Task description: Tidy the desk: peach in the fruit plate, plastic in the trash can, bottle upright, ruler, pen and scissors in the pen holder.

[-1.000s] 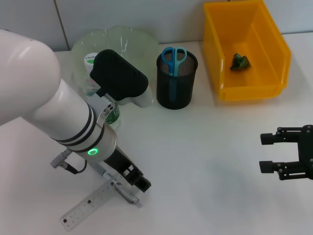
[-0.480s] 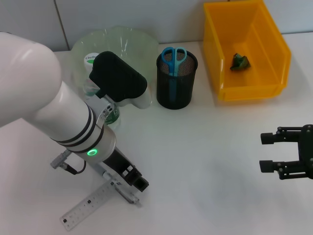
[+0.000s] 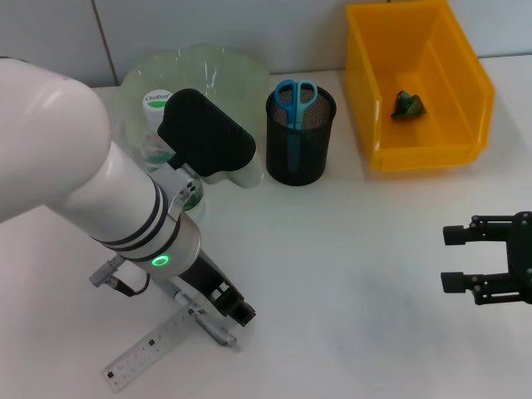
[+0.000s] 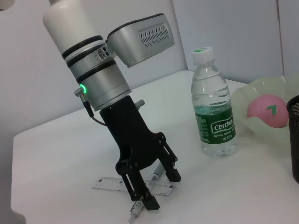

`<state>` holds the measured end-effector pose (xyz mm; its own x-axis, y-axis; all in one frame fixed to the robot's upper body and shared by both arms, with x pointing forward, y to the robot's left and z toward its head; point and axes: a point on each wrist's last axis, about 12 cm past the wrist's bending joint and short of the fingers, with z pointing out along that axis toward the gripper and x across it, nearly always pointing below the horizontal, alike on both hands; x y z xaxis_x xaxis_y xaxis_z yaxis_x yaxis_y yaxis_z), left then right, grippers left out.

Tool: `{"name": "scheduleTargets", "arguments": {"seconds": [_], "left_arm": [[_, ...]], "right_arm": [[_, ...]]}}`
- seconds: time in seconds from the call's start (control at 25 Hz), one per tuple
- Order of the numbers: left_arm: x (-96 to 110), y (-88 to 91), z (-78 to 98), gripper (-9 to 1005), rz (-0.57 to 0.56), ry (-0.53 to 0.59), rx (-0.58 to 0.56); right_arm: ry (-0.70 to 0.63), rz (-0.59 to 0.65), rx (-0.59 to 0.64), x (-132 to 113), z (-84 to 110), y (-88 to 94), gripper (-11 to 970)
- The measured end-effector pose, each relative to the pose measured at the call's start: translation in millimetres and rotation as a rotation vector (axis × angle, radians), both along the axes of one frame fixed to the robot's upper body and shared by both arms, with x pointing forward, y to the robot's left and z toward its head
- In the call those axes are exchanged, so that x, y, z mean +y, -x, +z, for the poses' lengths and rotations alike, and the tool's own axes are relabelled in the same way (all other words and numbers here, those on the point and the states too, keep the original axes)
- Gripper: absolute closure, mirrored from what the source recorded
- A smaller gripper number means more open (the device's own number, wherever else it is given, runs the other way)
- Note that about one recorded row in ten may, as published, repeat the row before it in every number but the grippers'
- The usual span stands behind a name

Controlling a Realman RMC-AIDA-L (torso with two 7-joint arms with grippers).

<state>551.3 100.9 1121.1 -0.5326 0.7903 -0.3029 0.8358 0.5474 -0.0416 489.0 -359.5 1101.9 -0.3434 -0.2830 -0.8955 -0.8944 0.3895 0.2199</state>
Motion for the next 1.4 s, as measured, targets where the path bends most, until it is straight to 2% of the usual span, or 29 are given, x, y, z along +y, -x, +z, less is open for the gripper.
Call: {"name": "scheduleTargets", "arguments": {"seconds": [0.56, 0.76, 1.28, 1.4], "left_arm": [[2, -0.2, -4.3, 289, 0.0, -0.017, 0.002], [2, -0.8, -4.4, 398, -0.001, -0.02, 0.002], [2, -1.7, -1.8, 548, 0.003, -0.019, -0.001], [1, -1.9, 6.1, 580, 0.005, 0.006, -0.004]], "right_arm": [[-0.006, -0.003, 0.003, 0, 0.6, 0.0, 233], [-0.008, -0.003, 0.002, 0, 0.8, 0.0, 238], [-0.013, -0.005, 0.01, 0, 1.2, -0.2, 252], [-0.016, -0.008, 0.01, 0, 1.6, -0.2, 255]]}}
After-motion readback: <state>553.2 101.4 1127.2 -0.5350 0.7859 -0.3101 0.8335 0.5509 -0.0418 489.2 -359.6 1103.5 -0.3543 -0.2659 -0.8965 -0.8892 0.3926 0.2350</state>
